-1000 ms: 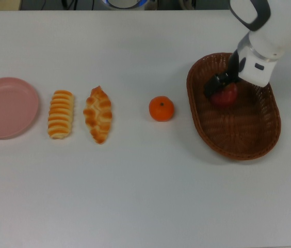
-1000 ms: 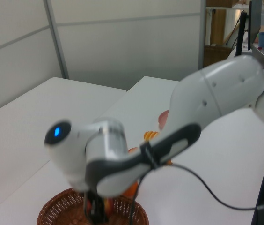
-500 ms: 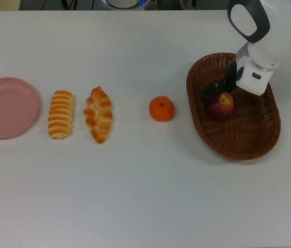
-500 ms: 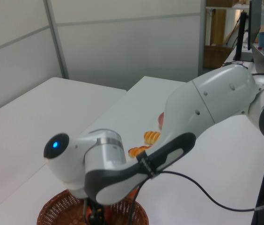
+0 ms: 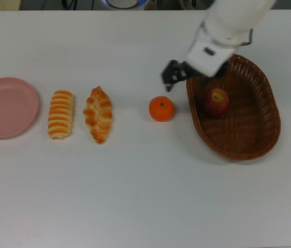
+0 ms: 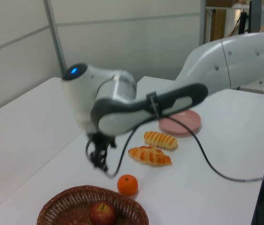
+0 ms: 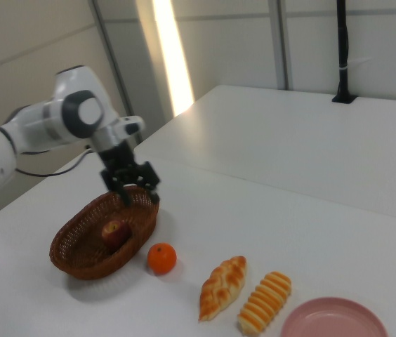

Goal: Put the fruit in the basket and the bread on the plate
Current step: 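Move the gripper to the braided bread and grasp it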

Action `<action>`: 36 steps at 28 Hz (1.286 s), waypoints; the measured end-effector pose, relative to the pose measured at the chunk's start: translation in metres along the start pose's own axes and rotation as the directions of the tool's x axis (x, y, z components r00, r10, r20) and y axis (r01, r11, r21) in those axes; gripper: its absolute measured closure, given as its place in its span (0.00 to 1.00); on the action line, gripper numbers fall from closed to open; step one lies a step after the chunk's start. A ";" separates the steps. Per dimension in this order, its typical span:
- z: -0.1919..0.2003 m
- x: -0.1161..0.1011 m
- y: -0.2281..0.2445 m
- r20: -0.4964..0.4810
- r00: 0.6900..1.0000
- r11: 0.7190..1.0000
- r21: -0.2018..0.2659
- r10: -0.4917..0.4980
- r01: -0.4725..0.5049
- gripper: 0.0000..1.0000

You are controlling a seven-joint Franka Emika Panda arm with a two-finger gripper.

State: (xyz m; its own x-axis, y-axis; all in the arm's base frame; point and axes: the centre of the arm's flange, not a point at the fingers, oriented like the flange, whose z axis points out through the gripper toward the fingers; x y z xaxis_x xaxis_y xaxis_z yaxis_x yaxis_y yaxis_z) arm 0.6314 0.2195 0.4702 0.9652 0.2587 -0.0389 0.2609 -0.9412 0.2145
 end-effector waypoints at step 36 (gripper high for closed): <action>0.197 0.005 0.147 0.246 0.969 0.996 -0.090 0.037 -0.016 0.49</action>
State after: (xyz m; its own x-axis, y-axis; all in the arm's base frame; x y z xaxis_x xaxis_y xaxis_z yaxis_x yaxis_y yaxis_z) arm 0.6778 0.0396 0.3091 0.9493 0.1620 -0.2693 0.2430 -0.9218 0.3020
